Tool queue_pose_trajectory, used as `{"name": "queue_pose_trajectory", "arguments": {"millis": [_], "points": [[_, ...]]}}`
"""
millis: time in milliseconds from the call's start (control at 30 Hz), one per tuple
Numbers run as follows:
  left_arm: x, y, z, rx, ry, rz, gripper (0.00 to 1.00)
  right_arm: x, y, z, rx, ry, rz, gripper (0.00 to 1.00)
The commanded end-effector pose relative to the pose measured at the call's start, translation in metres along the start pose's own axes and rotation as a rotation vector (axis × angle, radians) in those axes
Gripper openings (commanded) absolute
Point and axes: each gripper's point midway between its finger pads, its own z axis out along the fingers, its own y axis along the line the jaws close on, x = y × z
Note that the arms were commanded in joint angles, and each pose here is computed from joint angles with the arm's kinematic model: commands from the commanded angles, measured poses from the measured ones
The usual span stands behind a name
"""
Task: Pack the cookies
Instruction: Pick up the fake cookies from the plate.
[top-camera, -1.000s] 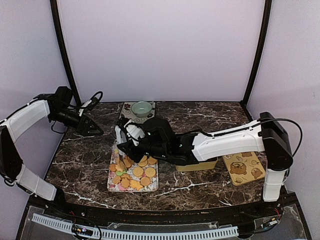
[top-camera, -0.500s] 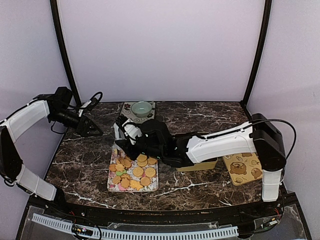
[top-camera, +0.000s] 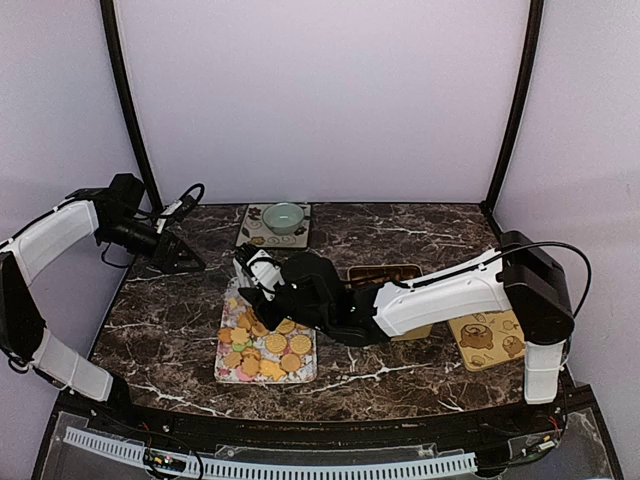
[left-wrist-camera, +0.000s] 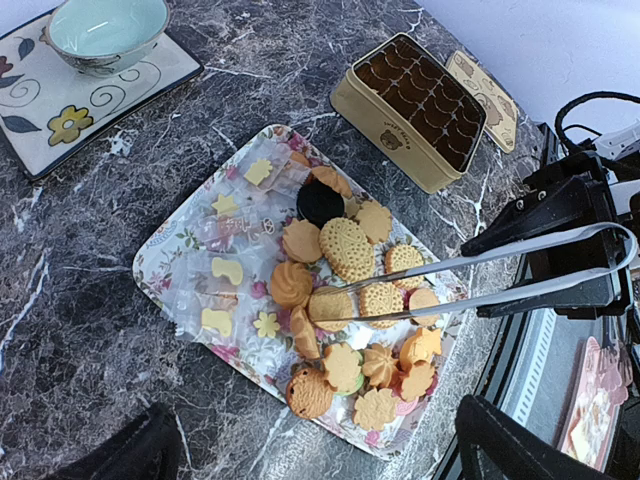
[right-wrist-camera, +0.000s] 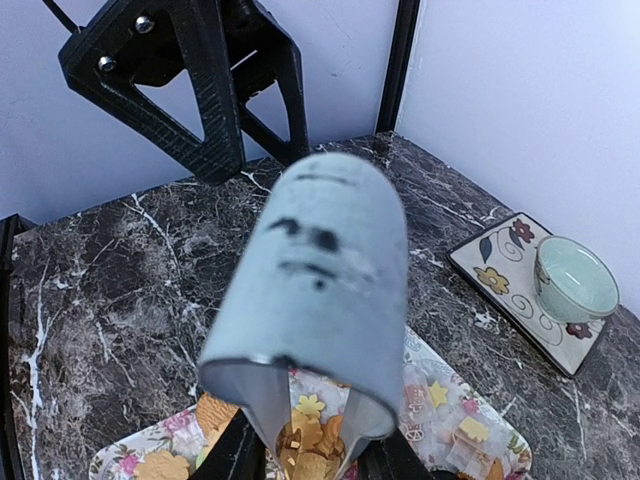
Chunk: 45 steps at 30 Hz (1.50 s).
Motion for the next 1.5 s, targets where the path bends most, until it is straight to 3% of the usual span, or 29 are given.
{"name": "queue_pose_trajectory", "arguments": {"millis": [0, 100, 200, 433, 867, 1067, 1233, 1467], "points": [[0.002, -0.007, -0.004, 0.019, -0.007, -0.006, 0.98, -0.025, -0.012, -0.018, 0.062, -0.073, 0.009, 0.29], [0.001, -0.007, -0.004, 0.025, -0.008, -0.010, 0.98, -0.027, -0.010, -0.019, 0.056, -0.076, 0.012, 0.28], [0.001, -0.007, -0.004, 0.025, -0.008, -0.011, 0.98, -0.028, -0.003, -0.018, 0.035, -0.072, 0.003, 0.41], [0.001, -0.007, -0.004, 0.026, -0.006, -0.011, 0.98, -0.030, 0.009, -0.018, -0.008, -0.089, 0.021, 0.45], [0.004, -0.006, -0.002, 0.028, 0.002, -0.010, 0.98, 0.002, 0.001, -0.012, 0.021, -0.019, 0.044, 0.41], [0.003, -0.007, -0.003, 0.032, -0.001, -0.010, 0.98, 0.004, -0.007, -0.014, 0.026, -0.020, 0.063, 0.32], [0.003, -0.008, -0.003, 0.036, 0.000, -0.012, 0.98, -0.015, -0.012, -0.020, 0.039, -0.054, 0.051, 0.29], [0.002, -0.008, -0.003, 0.033, 0.000, -0.013, 0.98, -0.086, -0.038, -0.053, 0.069, -0.180, 0.053, 0.28]]}}
